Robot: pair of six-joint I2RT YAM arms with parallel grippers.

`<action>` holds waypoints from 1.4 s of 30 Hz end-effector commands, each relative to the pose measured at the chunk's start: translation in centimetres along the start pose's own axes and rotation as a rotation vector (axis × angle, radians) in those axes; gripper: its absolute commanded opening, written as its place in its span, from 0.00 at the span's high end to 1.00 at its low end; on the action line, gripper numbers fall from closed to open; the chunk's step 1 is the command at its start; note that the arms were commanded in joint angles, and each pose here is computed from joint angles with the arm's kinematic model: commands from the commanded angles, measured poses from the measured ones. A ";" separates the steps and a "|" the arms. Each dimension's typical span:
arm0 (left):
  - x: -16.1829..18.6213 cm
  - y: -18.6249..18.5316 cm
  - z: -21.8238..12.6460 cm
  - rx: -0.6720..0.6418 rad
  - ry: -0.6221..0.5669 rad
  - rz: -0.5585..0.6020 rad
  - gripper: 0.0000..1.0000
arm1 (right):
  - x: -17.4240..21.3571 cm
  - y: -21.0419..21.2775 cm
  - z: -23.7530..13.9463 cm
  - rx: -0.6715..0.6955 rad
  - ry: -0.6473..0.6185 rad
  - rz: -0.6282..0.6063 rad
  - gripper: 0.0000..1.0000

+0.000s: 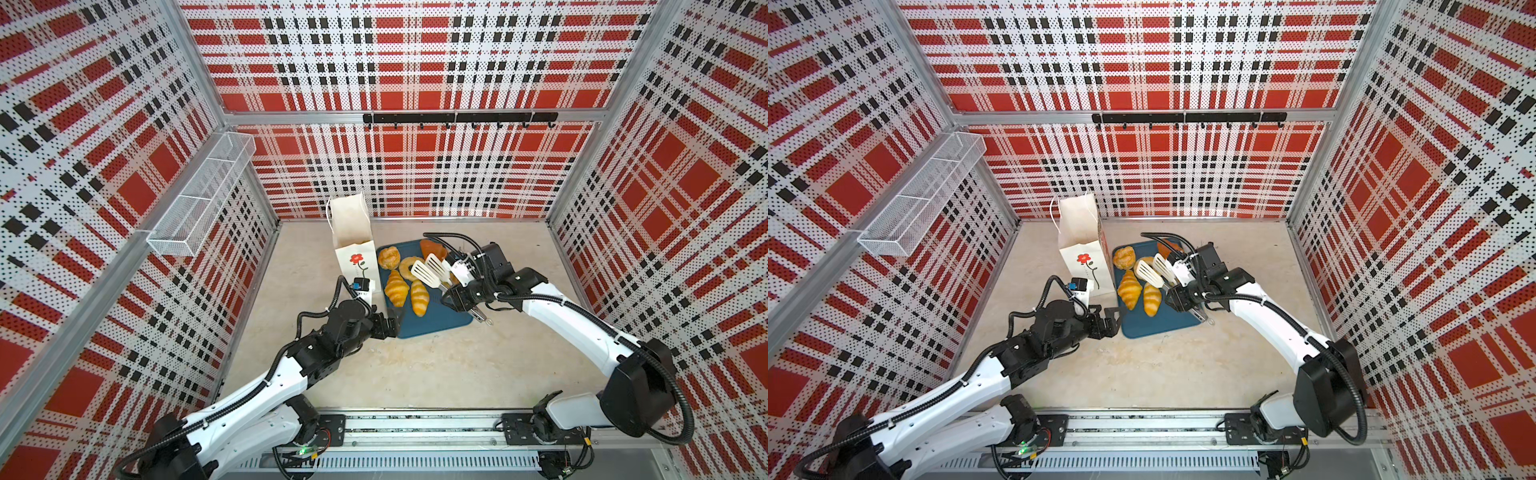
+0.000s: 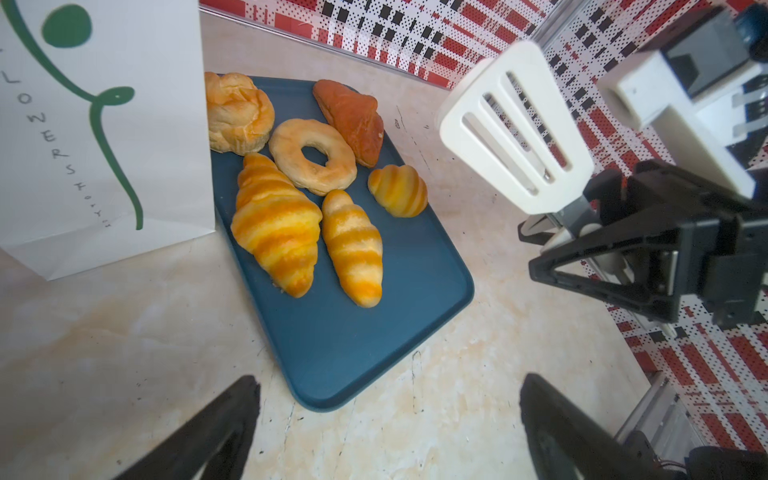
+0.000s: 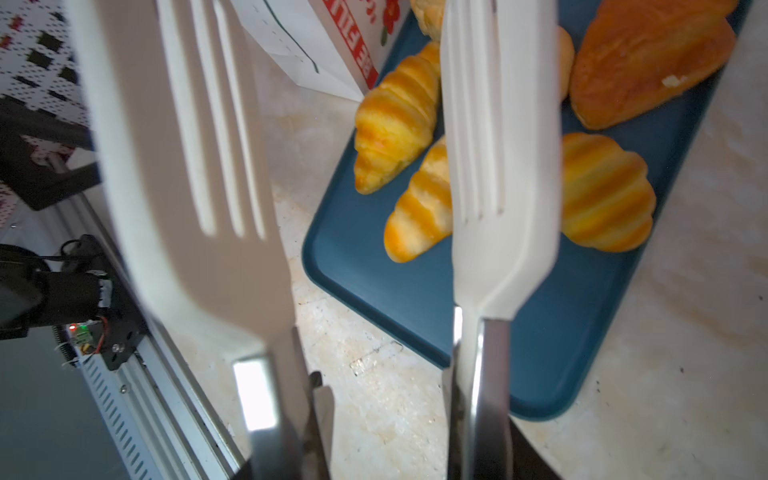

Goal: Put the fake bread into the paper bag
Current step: 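Return the right gripper's tongs over the tray while the left gripper nears the bag, then lower the tongs with the right gripper toward the small striped bun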

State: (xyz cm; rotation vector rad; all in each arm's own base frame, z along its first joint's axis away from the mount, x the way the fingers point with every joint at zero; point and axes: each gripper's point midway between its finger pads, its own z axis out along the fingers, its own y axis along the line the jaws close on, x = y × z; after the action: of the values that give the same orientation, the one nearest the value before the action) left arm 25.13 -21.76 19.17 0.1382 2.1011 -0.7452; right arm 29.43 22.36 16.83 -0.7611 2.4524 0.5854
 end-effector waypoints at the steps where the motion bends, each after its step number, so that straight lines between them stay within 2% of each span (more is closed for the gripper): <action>1: -0.8 -1.0 0.2 0.027 -0.021 0.010 0.01 | 1.1 -2.4 -0.4 0.133 0.016 0.009 0.47; 14: 1.0 0.6 0.6 -0.019 0.011 -0.012 0.01 | 6.4 -6.9 0.2 0.369 0.208 0.038 0.45; 21: 2.0 1.3 0.8 -0.037 0.026 -0.025 0.01 | 6.3 -8.7 1.2 0.442 0.266 -0.028 0.44; 32: 3.3 2.4 0.4 -0.060 0.035 -0.058 0.01 | 5.1 -9.7 2.5 0.449 0.302 -0.133 0.41; 42: 3.9 2.8 0.2 -0.064 0.042 -0.067 0.01 | 4.2 -11.4 3.5 0.503 0.351 -0.176 0.41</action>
State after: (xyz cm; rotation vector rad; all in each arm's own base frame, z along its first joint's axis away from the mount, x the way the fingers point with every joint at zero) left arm 23.87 -20.39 14.53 0.0658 2.1933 -0.7168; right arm 32.61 13.62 7.59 -0.8950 2.7031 -0.2199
